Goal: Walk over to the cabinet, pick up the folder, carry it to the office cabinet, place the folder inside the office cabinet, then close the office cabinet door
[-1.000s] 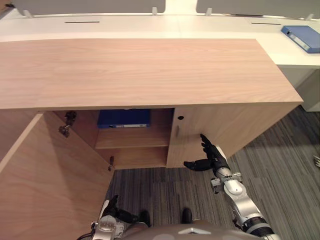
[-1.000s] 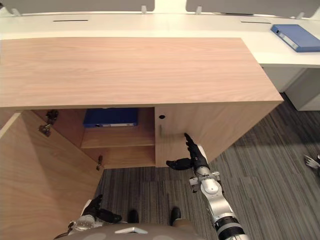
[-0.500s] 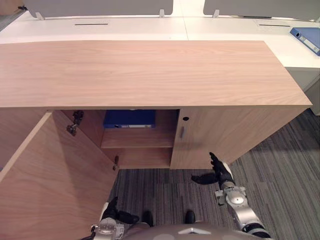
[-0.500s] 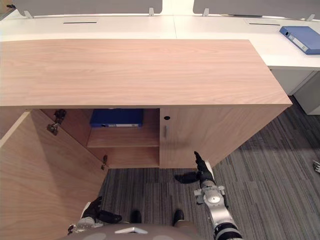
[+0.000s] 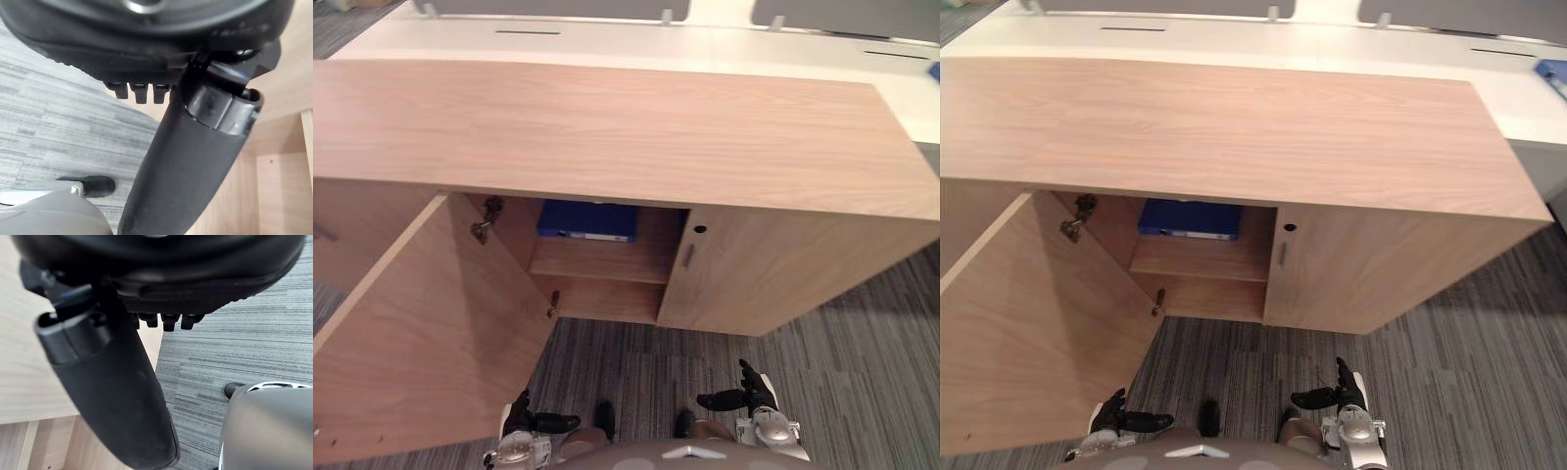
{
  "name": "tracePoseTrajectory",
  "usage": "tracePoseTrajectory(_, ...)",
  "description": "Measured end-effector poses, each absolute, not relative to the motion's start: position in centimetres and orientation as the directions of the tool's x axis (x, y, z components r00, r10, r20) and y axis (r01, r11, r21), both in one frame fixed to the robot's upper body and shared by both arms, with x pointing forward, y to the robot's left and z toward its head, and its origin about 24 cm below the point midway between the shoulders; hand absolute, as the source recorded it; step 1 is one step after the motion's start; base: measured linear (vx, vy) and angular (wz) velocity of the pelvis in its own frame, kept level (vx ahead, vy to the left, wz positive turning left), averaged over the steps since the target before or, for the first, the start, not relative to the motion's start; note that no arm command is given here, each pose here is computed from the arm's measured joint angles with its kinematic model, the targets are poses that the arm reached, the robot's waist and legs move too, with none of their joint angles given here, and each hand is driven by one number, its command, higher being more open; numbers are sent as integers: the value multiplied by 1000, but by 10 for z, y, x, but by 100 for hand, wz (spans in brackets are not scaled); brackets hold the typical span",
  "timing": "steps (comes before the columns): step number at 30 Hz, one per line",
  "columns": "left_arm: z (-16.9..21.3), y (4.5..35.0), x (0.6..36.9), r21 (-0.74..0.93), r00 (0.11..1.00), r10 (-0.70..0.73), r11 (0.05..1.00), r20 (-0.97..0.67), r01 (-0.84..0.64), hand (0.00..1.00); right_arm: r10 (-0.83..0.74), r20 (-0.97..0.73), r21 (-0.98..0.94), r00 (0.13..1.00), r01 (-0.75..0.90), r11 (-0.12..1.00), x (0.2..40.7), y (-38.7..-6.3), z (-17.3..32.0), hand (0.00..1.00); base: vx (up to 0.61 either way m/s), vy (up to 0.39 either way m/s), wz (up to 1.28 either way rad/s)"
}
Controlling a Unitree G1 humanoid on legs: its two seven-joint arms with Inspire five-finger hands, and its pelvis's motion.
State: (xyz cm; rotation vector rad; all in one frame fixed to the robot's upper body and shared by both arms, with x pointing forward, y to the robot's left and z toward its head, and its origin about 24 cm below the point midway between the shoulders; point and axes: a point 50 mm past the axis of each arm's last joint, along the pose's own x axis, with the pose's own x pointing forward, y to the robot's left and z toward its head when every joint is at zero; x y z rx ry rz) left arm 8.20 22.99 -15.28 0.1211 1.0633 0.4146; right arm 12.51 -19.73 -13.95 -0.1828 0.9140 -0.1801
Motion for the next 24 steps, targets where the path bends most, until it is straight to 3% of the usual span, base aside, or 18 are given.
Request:
tracePoseTrajectory(6, -154, 229, 78, 282, 395, 400, 903, -827, -324, 100, -216, -745, -219, 631, 75, 973, 145, -191, -135, 100, 75, -38, 47)
tracePoseTrajectory(15, -146, 216, 109, 215, 476, 385, 903, -791, -372, 100, -254, -675, -199, 693, 161, 967, 176, -188, -120, 100, 1, -38, 50)
tracePoseTrajectory(19, -148, 199, 113, 173, 496, 334, 924, -801, -342, 100, -290, -707, -200, 645, 210, 957, 160, -193, -127, 100, -11, 54, 9)
tracePoseTrajectory(24, -151, 204, 108, 194, 474, 331, 929, -816, -315, 100, -314, -782, -199, 538, 262, 944, 131, -198, -143, 100, -23, 47, 4)
